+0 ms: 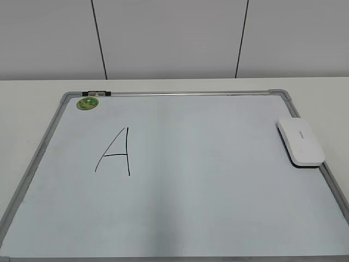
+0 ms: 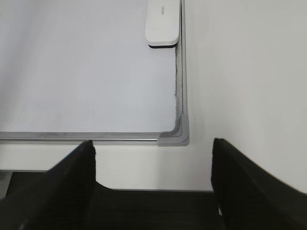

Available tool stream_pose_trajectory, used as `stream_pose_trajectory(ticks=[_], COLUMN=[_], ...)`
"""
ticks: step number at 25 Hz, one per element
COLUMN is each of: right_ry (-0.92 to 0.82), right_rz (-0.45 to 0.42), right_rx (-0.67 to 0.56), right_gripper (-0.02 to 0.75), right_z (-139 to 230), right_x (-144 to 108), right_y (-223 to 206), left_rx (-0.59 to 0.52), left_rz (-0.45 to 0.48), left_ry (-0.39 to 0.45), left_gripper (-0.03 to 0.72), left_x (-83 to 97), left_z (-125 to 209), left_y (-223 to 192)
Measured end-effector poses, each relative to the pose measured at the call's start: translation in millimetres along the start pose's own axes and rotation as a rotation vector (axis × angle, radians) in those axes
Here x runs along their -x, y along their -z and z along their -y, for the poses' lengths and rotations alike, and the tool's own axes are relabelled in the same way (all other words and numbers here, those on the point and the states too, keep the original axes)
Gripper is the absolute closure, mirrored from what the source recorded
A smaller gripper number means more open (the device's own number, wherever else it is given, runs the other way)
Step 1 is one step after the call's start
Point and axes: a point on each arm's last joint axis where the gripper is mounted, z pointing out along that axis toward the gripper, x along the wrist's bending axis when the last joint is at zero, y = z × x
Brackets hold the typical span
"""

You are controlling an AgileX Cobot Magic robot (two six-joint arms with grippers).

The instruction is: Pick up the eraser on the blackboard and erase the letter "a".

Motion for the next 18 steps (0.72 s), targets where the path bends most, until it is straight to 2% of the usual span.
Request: stream_pose_trajectory(ticks=[5, 11, 18], right_ry=[0.011, 0.073, 0.083], right_rz=[0.009, 0.003, 0.006], right_rx=[-0.055, -0.014, 0.001], right_gripper=[0.181, 0.181, 0.181], right_z=[18, 20, 19], right_x=[2, 5, 5], right_y=[-17, -27, -30], left_rx=[-0.049, 0.028, 0.039], left_rz=[0.003, -0.009, 0.006], left_ry=[-0.017, -0.043, -0.067], left_gripper=[0.404, 0.412, 0.424], left_x=[2.1, 1.0, 1.6], left_z=[11, 7, 11], left_y=[-22, -26, -30])
